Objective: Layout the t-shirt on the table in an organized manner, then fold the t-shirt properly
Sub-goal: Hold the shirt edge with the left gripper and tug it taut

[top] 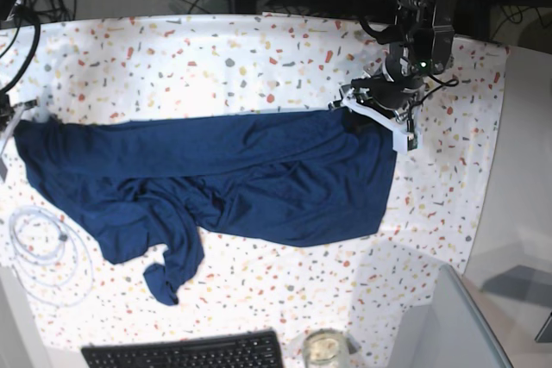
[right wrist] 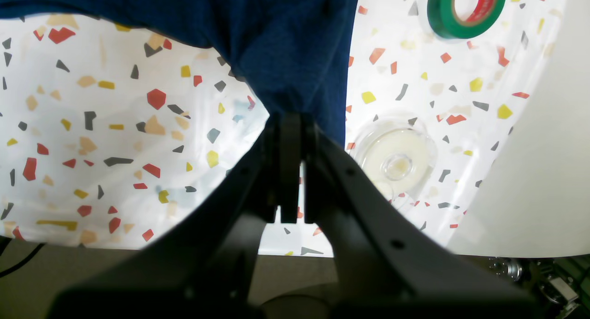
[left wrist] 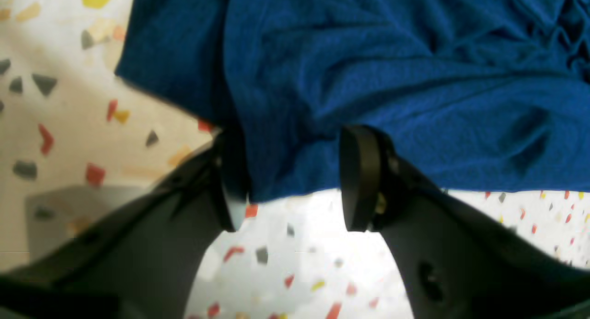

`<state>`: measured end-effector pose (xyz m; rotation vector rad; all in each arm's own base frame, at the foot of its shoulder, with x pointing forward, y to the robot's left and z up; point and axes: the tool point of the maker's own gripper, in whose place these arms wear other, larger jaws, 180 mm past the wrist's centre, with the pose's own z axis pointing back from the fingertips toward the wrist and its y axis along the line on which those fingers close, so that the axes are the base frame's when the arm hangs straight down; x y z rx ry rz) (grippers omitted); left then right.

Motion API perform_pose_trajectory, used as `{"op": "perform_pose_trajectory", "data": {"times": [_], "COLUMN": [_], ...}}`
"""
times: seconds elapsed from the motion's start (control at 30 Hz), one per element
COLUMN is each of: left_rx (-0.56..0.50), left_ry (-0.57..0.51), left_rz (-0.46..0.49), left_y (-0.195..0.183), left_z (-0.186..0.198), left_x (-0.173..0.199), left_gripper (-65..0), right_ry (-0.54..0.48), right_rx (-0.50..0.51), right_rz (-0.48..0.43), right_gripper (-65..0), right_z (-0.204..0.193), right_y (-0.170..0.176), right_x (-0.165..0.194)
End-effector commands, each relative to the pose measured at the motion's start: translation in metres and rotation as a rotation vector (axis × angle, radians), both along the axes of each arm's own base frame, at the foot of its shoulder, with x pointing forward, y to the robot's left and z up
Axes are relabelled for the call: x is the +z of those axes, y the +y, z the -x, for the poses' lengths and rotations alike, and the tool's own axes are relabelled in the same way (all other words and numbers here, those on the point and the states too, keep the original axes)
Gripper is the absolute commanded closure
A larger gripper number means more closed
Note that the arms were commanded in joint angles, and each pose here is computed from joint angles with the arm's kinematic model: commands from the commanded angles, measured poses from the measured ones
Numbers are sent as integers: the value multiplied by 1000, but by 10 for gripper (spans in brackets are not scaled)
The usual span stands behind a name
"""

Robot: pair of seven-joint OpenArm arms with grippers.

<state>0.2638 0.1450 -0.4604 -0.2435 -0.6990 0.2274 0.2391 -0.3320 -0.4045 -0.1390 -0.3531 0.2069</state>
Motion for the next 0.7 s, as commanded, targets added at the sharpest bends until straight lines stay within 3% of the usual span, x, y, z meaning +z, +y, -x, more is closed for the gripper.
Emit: {"op": "perform_pose_trajectory", "data": {"times": [0.0, 0.67], "left_rx": [0, 12], "left_ry": [-49, -58], "left_rz": [-3, -8], "left_y": [2, 7], "left_z": [-12, -25], "left_x": [11, 12], "left_gripper": [-296, -296], "right_ry": [-36, -36], "right_rx": [3, 3], "right_rz": [22, 22], "right_gripper": [-6, -6], "right_z": [-9, -9], "right_y": [-8, -8], "right_x": [12, 12]}}
